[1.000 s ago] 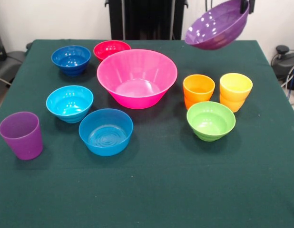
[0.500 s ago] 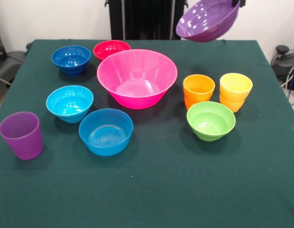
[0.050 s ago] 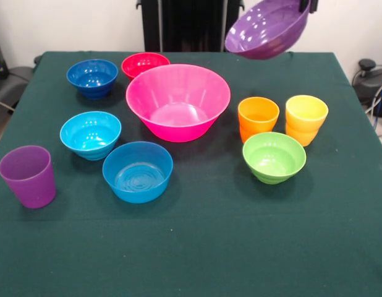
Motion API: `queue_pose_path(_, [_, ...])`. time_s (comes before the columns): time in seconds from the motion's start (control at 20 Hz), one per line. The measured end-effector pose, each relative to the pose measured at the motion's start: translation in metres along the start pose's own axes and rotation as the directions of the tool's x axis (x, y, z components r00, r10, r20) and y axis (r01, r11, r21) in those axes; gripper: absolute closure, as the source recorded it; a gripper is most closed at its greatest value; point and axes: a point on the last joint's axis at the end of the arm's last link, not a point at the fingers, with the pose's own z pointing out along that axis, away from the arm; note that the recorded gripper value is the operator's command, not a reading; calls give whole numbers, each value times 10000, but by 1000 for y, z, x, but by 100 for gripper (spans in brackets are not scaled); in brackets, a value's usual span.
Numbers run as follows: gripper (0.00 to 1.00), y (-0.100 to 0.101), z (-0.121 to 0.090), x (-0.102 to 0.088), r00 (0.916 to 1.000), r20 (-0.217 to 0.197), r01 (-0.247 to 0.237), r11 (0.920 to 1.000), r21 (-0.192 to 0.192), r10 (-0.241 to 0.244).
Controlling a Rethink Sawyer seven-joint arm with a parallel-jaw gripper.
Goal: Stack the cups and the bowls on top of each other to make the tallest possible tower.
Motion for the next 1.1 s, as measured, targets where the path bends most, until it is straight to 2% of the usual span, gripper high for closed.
queue_pose_path(0.25, [100, 0, -2, -20, 9996, 270, -60, 10000, -69, 62])
queue_pose_path(0.5, [100, -10, -5, -37, 9991, 315, -290, 9995, -149, 294])
queue_pose_path(0.7, [100, -32, -12, -51, 9973, 29, -731, 9971, -221, 732])
queue_pose_path(1.1, [100, -57, -17, -67, 9924, -222, -1216, 9919, -364, 1208])
